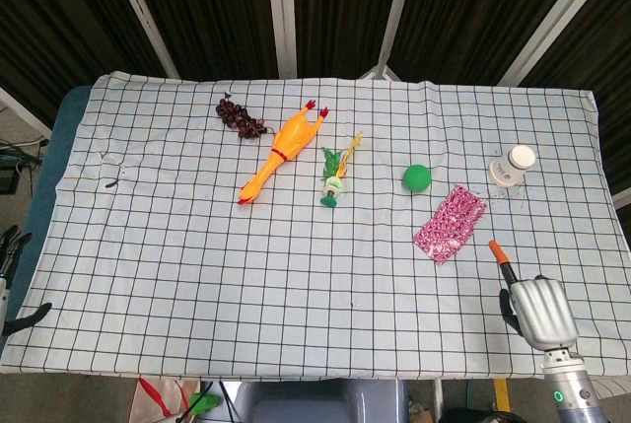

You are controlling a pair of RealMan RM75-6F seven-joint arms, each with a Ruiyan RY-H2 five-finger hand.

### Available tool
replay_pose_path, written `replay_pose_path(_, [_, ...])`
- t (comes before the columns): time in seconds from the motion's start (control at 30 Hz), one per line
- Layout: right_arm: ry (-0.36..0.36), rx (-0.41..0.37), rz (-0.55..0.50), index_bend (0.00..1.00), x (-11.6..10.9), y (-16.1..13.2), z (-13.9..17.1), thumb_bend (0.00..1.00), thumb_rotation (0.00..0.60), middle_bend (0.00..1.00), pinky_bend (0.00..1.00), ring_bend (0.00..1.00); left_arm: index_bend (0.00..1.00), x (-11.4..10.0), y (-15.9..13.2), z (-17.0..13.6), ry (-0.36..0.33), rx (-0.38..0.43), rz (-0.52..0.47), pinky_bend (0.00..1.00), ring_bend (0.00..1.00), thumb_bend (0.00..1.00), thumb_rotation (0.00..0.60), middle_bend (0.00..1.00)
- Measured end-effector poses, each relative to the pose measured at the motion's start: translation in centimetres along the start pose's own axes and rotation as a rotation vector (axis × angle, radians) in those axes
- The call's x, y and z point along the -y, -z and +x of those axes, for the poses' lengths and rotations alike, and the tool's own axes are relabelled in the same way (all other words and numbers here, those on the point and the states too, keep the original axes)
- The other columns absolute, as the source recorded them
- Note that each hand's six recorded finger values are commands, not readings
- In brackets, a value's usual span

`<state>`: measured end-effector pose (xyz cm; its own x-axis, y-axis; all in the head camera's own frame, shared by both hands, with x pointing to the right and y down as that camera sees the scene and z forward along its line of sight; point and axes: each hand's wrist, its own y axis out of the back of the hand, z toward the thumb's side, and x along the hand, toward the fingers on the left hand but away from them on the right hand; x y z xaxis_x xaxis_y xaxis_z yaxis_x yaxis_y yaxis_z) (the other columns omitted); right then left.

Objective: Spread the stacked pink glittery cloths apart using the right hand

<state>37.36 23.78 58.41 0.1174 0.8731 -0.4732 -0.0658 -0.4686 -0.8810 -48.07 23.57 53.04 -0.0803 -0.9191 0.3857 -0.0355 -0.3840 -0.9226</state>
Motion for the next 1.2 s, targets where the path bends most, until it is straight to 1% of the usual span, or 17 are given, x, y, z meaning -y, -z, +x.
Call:
replay_pose_path(0.2, [-0.049,-0.031,0.041,0.05,1.2,-1.5,-1.8,0.72,0.6,0.82,0.69,0.84,0.1,-0.1,0.1,0.0,-0.003,-0.005,0.0,0.17,0.03,0.2,0.6,0.01])
replay_pose_path(0.5, [-0.125,-0.049,0.095,0.05,2.6,-2.8,-3.8,0.73,0.6,0.82,0.69,0.84,0.1,0.0,0.1,0.1,-0.001,-0.005,0.003,0.17,0.03,0.2,0.6,0.01])
replay_pose_path(0.8, [-0.211,-0.087,0.151,0.05,4.4,-4.7,-5.7,0.73,0.6,0.82,0.69,0.84,0.1,-0.2,0.2,0.2,-0.008,-0.008,0.005,0.17,0.03,0.2,0.6,0.01])
replay_pose_path(1.2, [-0.278,-0.11,0.195,0.06,6.1,-6.8,-8.0,0.73,0.6,0.82,0.69,0.84,0.1,0.0,-0.1,0.7,-0.028,0.019,0.011,0.17,0.03,0.2,0.6,0.01])
